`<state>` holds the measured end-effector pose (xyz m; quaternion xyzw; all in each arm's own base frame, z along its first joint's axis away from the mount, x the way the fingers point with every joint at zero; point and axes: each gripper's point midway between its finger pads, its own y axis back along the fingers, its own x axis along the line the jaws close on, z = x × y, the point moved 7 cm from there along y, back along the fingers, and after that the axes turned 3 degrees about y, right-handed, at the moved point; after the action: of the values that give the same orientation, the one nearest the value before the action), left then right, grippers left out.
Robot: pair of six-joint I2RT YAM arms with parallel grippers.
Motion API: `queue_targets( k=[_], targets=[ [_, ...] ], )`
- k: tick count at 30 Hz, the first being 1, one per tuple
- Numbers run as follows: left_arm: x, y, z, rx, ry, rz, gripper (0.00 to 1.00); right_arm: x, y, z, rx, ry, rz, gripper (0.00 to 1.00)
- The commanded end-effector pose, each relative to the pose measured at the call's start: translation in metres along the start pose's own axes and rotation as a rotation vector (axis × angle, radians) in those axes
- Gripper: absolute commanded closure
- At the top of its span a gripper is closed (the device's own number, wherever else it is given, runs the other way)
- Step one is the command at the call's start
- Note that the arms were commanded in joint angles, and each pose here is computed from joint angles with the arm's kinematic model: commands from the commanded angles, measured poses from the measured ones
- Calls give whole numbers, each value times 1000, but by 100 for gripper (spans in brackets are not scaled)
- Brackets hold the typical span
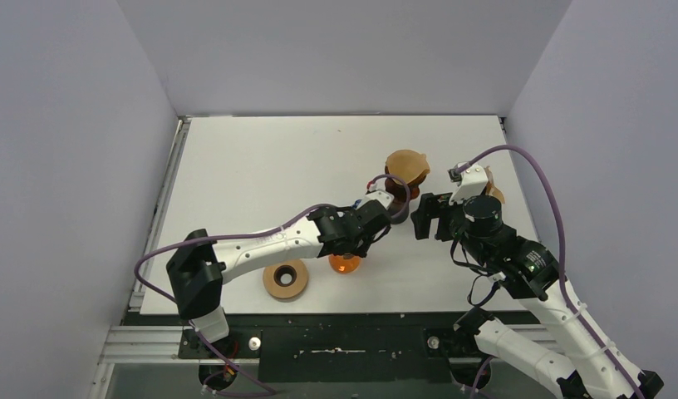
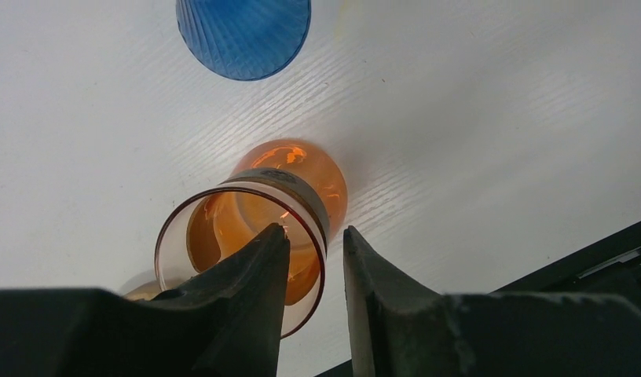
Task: Place the coffee filter in the dripper
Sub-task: Place the coffee server at the center of the board.
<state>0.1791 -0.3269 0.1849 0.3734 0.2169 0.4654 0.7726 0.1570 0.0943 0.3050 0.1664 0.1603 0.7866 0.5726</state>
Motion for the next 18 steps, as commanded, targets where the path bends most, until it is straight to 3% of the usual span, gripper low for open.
queue_targets(
  k=[1, 11, 18],
  targets=[
    [-4, 29, 35, -132, 39, -42, 68, -1, -1, 8, -32, -9, -21, 16],
    [20, 80, 60, -257, 98, -51, 53, 0, -2, 13, -43, -5, -19, 16],
    [68, 107, 63, -329, 215, 17, 47, 1, -4, 14, -47, -6, -14, 16]
  ],
)
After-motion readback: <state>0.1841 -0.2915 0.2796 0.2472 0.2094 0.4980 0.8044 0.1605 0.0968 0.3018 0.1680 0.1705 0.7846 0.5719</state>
